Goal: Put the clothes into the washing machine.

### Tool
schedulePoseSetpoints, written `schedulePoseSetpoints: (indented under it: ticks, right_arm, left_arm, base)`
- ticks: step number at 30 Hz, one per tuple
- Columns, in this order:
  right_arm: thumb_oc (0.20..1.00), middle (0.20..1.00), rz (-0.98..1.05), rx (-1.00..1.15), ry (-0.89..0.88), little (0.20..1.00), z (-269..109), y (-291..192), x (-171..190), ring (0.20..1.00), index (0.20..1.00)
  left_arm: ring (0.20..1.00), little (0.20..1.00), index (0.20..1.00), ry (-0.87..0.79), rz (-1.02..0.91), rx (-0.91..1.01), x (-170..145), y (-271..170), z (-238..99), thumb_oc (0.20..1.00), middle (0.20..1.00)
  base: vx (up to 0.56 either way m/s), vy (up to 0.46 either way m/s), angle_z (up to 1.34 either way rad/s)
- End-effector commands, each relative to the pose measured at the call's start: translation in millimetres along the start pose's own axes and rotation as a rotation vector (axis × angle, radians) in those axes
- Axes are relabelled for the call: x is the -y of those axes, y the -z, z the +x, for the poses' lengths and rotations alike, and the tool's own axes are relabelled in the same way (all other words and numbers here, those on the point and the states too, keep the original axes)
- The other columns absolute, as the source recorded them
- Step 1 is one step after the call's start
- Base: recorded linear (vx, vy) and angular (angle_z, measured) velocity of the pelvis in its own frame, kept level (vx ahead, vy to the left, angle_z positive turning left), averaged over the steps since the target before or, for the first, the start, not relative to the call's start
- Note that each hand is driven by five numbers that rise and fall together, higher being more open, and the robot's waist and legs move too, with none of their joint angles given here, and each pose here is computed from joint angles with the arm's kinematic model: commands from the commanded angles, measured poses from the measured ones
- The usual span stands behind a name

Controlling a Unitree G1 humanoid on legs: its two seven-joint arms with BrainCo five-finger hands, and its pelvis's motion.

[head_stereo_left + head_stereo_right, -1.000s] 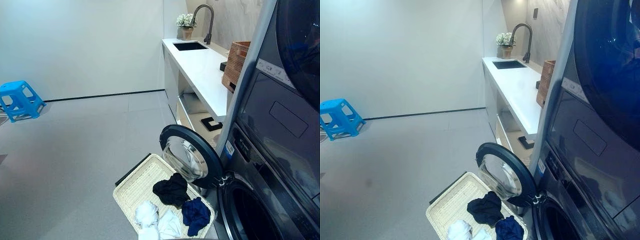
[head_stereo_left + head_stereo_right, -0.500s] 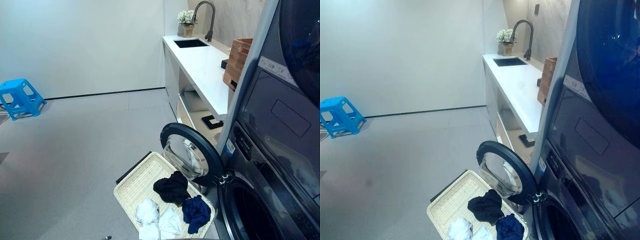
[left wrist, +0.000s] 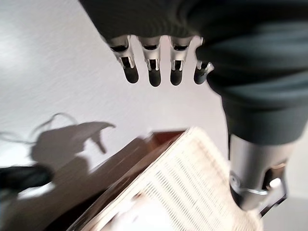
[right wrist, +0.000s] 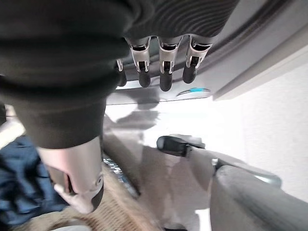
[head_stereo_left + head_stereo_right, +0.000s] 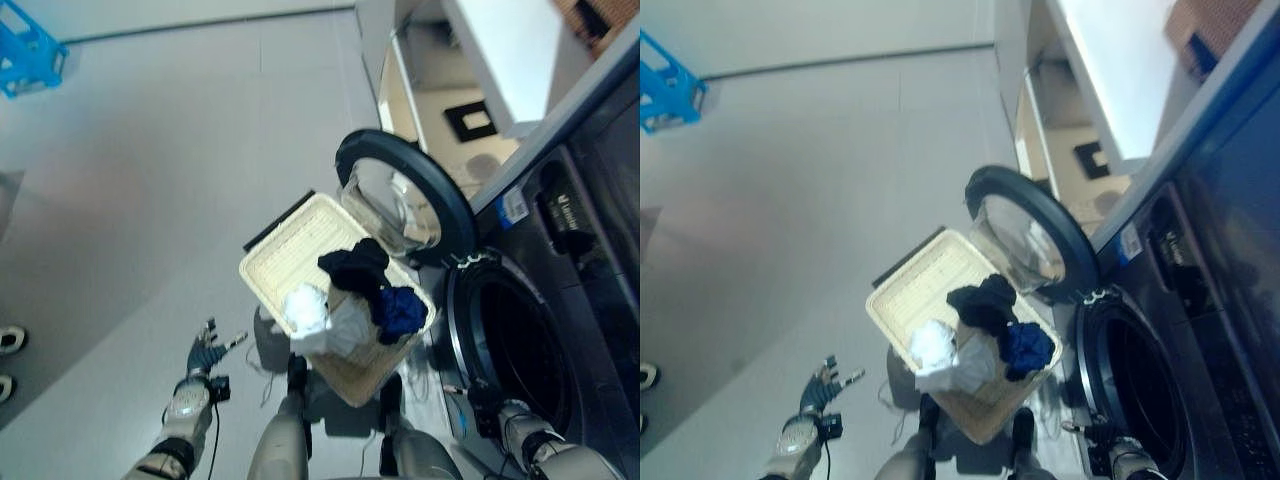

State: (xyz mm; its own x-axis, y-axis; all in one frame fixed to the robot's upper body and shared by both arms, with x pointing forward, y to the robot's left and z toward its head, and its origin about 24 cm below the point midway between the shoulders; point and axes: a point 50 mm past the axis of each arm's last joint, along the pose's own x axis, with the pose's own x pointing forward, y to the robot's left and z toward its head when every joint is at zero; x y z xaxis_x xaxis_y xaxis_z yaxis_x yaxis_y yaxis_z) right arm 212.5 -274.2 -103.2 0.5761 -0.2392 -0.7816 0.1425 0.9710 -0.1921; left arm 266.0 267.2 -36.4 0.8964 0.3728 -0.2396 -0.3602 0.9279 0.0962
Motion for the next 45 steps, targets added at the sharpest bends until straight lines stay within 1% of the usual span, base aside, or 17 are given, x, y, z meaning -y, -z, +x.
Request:
schedulePoseSetpoints:
  ticks: [1, 4, 5, 6, 7, 10, 12, 18, 22, 28, 30, 34, 37, 39, 40, 41, 45]
  right_arm:
    - [1.000, 1.000, 0.006, 0.059, 0.019, 1.000, 0.7, -23.3, 7.1, 1.000, 1.000]
    - [1.000, 1.000, 0.006, 0.067, 0.017, 1.000, 0.8, -26.9, 6.9, 1.000, 1.000]
    - [1.000, 1.000, 0.020, 0.104, 0.015, 1.000, 0.9, -41.2, 6.1, 1.000, 1.000]
    - [1.000, 1.000, 0.020, 0.104, 0.015, 1.000, 0.9, -41.2, 6.1, 1.000, 1.000]
    - [1.000, 1.000, 0.034, 0.147, 0.014, 1.000, 0.0, -57.1, 6.5, 1.000, 1.000]
    - [1.000, 1.000, 0.041, 0.167, 0.015, 1.000, -0.7, -66.1, 8.0, 1.000, 1.000]
    - [1.000, 1.000, 0.050, 0.192, 0.016, 1.000, -1.8, -76.8, 8.9, 1.000, 1.000]
    - [1.000, 1.000, 0.046, 0.235, 0.018, 1.000, -4.4, -93.4, 13.5, 1.000, 1.000]
    - [1.000, 1.000, 0.039, 0.254, 0.017, 1.000, -5.3, -96.6, 15.5, 1.000, 1.000]
    - [1.000, 1.000, 0.029, 0.294, 0.011, 1.000, -8.1, -109.2, 20.0, 1.000, 1.000]
    - [1.000, 1.000, 0.021, 0.310, 0.014, 1.000, -9.9, -115.1, 24.1, 1.000, 1.000]
    - [1.000, 1.000, 0.015, 0.333, 0.018, 1.000, -12.7, -125.6, 29.4, 1.000, 1.000]
    - [1.000, 1.000, 0.011, 0.350, 0.018, 1.000, -14.5, -132.2, 31.2, 1.000, 1.000]
    - [1.000, 1.000, 0.011, 0.350, 0.018, 1.000, -14.5, -132.2, 31.2, 1.000, 1.000]
    - [1.000, 1.000, 0.009, 0.354, 0.019, 1.000, -15.1, -134.5, 31.9, 1.000, 1.000]
    - [1.000, 1.000, 0.005, 0.363, 0.021, 1.000, -16.0, -138.0, 32.6, 1.000, 1.000]
    - [1.000, 1.000, 0.002, 0.374, 0.017, 1.000, -16.8, -141.5, 32.8, 1.000, 1.000]
  left_arm:
    - [1.000, 1.000, 1.000, -0.089, -0.056, 0.223, -2.7, -56.0, 19.8, 1.000, 1.000]
    - [1.000, 1.000, 1.000, -0.094, -0.057, 0.255, -0.5, -64.6, 21.7, 1.000, 1.000]
    - [1.000, 1.000, 1.000, -0.098, -0.029, 0.434, 9.7, -110.1, 27.7, 1.000, 1.000]
    - [1.000, 1.000, 1.000, -0.098, -0.029, 0.434, 9.7, -110.1, 27.7, 1.000, 1.000]
    - [1.000, 1.000, 1.000, -0.093, 0.100, 0.679, 25.6, -162.1, 23.8, 1.000, 1.000]
    - [1.000, 1.000, 1.000, -0.082, 0.219, 0.816, 36.8, -184.8, 18.3, 1.000, 1.000]
    - [1.000, 1.000, 1.000, -0.058, 0.348, 0.951, 46.7, -211.8, 11.7, 1.000, 1.000]
    - [1.000, 1.000, 1.000, -0.011, 0.511, 1.127, 61.8, -250.3, 0.9, 1.000, 1.000]
    - [1.000, 1.000, 1.000, 0.044, 0.608, 1.175, 73.2, -254.9, -3.4, 1.000, 1.000]
    - [1.000, 1.000, 1.000, 0.176, 0.761, 1.178, 89.4, -254.1, -5.0, 1.000, 1.000]
    - [1.000, 1.000, 1.000, 0.268, 0.875, 1.149, 97.7, -250.5, -4.3, 1.000, 1.000]
    - [1.000, 1.000, 1.000, 0.336, 1.010, 1.090, 104.6, -247.3, -1.4, 1.000, 1.000]
    - [1.000, 1.000, 1.000, 0.387, 1.131, 0.971, 105.6, -241.8, 6.9, 1.000, 1.000]
    - [1.000, 1.000, 1.000, 0.387, 1.131, 0.971, 105.6, -241.8, 6.9, 1.000, 1.000]
    - [1.000, 1.000, 1.000, 0.402, 1.170, 0.924, 105.0, -238.8, 10.1, 1.000, 1.000]
    - [1.000, 1.000, 1.000, 0.429, 1.252, 0.794, 102.3, -228.6, 18.7, 1.000, 1.000]
    - [1.000, 1.000, 1.000, 0.457, 1.326, 0.667, 97.9, -212.4, 28.1, 1.000, 1.000]
  base:
    - [-0.01, -0.006, -0.03]
    - [-0.03, -0.022, -0.02]
    - [-0.07, -0.055, -0.01]
    - [-0.16, -0.117, 0.03]
    - [-0.12, -0.072, 0.29]
    - [-0.09, -0.053, 0.39]
    - [-0.07, -0.032, 0.14]
    - [-0.02, -0.003, -0.01]
    - [0.01, 0.010, -0.01]
    - [0.00, 0.004, 0.00]
    - [0.00, 0.012, -0.02]
    - [0.00, 0.014, -0.03]
    - [0.00, 0.000, 0.00]
    - [0.00, 0.000, 0.00]
    - [0.00, 0.000, 0.00]
    - [0.00, 0.000, 0.00]
    - [0.00, 0.000, 0.00]
